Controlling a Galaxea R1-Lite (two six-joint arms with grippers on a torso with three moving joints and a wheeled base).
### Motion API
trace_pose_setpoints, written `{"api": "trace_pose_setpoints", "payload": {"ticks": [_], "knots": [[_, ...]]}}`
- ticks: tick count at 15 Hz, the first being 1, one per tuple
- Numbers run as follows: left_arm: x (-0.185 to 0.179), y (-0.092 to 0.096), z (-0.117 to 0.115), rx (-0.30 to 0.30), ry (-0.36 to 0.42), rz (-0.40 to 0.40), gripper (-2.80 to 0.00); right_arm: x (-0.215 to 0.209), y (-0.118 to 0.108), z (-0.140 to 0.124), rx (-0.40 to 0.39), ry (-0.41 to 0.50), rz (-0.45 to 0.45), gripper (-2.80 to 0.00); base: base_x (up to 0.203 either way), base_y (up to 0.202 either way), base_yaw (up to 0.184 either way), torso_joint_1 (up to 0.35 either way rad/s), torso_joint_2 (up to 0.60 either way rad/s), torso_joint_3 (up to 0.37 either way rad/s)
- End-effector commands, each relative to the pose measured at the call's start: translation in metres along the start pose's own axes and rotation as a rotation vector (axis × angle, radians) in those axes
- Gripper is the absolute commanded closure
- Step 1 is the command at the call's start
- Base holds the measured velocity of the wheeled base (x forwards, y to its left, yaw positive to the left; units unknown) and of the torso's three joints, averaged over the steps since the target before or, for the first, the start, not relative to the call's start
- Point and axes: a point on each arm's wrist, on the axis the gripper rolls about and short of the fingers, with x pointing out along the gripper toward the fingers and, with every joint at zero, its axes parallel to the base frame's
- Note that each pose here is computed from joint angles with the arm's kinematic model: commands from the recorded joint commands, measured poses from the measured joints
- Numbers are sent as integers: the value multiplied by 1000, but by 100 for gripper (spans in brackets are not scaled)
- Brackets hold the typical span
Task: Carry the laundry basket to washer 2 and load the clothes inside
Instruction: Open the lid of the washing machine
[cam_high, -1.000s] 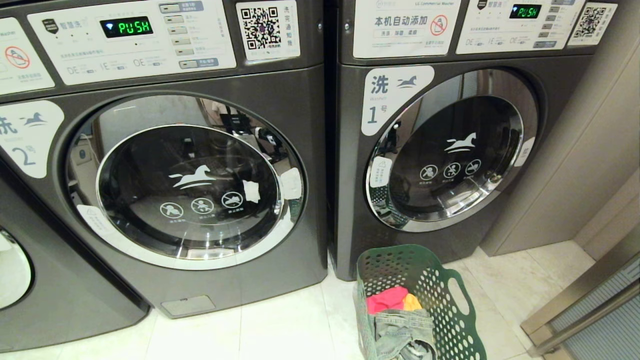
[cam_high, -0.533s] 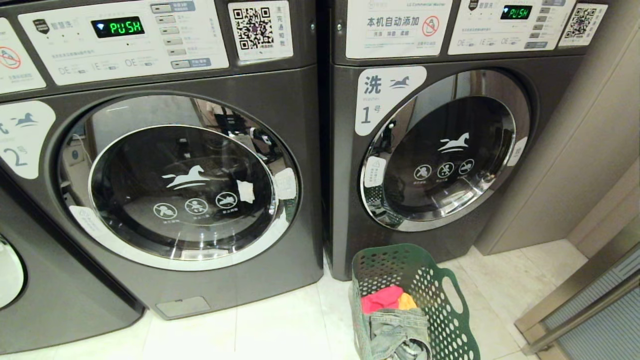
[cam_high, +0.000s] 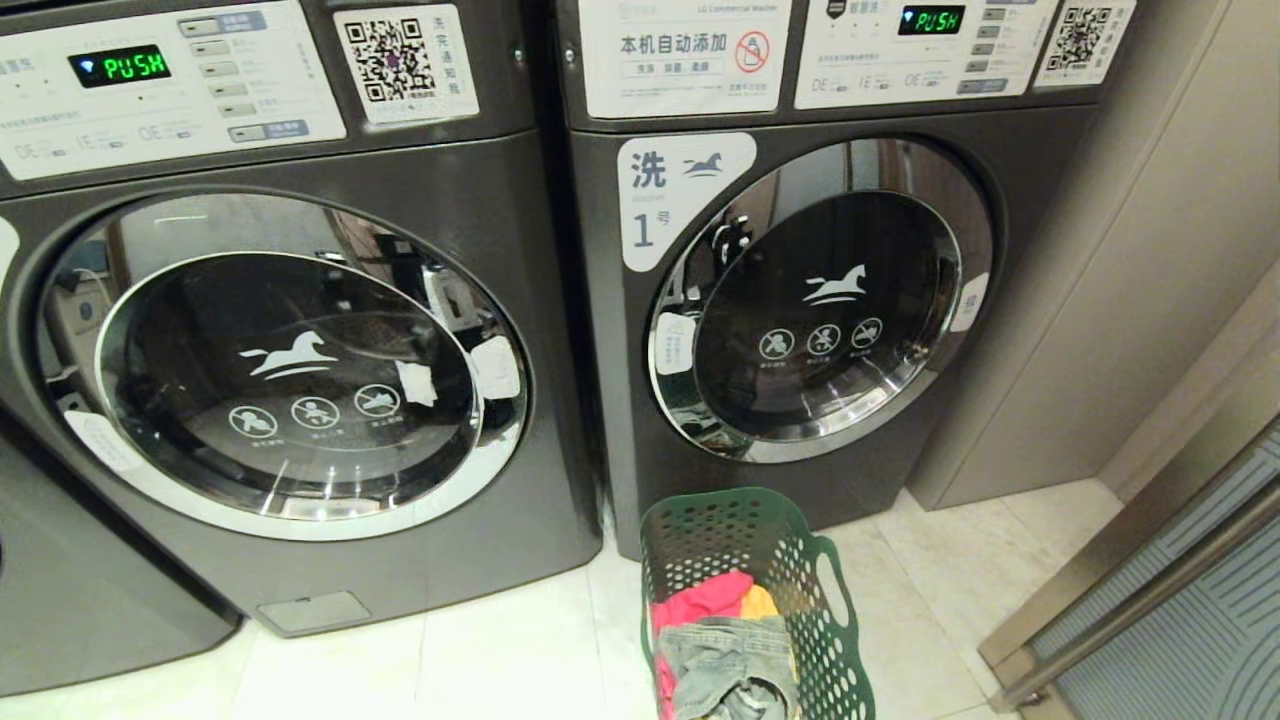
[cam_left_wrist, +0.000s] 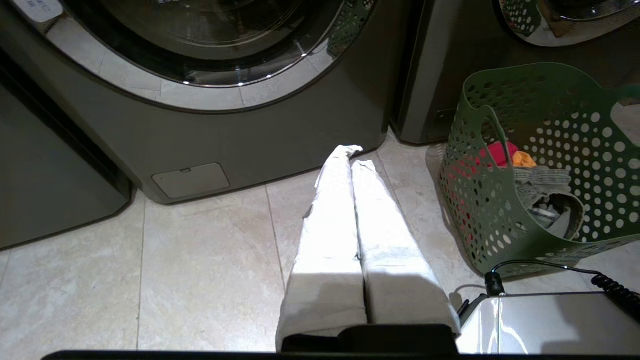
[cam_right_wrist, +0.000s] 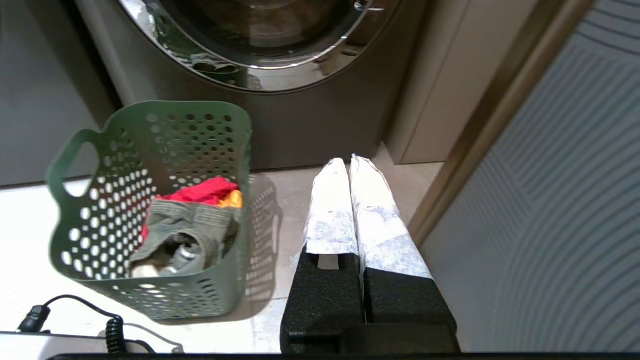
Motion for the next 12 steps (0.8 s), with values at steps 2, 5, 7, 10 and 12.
{"api": "trace_pose_setpoints", "payload": {"ticks": [2,5,7,10,12], "knots": [[0,0,0,1,1,-1,0,0,0,0,-1,-1,1,0,0,-198,2,2,2,4],[0,0,0,1,0,-1,0,0,0,0,-1,-1,1,0,0,-194,1,2,2,2],[0,0,0,1,-1,0,0,0,0,0,0,0,1,0,0,-196,3,2,2,3],[0,0,0,-1,-1,0,0,0,0,0,2,-1,-1,0,0,-192,2,1,-1,5],[0,0,0,-1,-1,0,0,0,0,0,2,-1,1,0,0,-166,0,2,-2,2]]}}
